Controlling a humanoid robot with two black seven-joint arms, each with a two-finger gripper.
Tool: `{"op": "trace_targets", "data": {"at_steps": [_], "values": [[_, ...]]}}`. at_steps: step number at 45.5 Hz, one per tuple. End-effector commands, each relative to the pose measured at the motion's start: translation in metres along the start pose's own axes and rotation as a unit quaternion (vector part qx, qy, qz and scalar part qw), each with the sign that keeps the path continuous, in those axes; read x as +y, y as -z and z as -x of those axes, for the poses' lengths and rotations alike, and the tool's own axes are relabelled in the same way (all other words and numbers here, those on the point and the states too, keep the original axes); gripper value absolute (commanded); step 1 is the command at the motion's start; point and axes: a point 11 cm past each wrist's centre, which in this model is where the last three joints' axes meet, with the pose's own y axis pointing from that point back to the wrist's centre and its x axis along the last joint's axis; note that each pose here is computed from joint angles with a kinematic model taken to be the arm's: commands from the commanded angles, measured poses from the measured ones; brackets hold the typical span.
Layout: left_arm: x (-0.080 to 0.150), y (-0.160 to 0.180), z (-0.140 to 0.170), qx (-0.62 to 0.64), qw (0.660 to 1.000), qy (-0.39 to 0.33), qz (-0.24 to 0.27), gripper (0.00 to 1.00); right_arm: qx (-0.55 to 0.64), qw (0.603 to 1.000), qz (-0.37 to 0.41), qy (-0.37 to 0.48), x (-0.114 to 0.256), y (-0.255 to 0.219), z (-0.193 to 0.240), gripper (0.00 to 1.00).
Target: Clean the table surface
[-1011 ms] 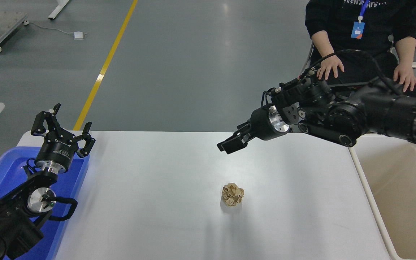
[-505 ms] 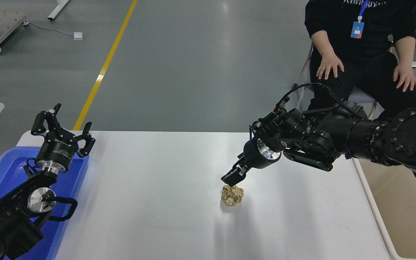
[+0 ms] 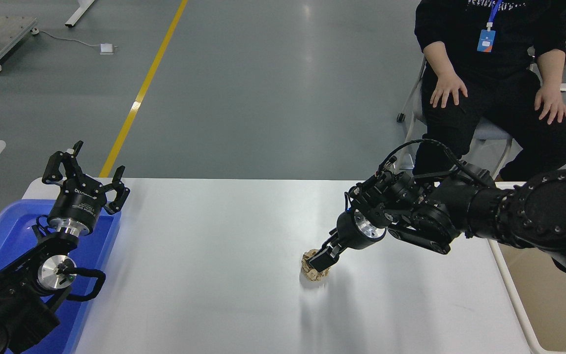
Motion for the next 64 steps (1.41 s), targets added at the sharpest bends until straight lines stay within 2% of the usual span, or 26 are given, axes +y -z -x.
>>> {"op": "trace_targets", "data": {"at_steps": [1, 20, 30, 64], "values": [[0.000, 0.000, 0.000, 0.000, 1.000, 0.000, 0.000, 1.00, -0.010, 1.000, -0.001, -0.004, -0.006, -0.001, 0.009, 0.99], [0.000, 0.000, 0.000, 0.000, 1.000, 0.000, 0.000, 1.00, -0.069, 0.995, -0.043, -0.066, -0.021, 0.018, 0.005, 0.99], [0.000, 0.000, 0.000, 0.000, 1.000, 0.000, 0.000, 1.00, -0.062, 0.992, -0.040, -0.098, -0.025, 0.018, 0.008, 0.99], [0.000, 0.000, 0.000, 0.000, 1.000, 0.000, 0.000, 1.00, -0.064, 0.991, -0.013, -0.113, -0.027, 0.002, 0.023, 0.99]]}}
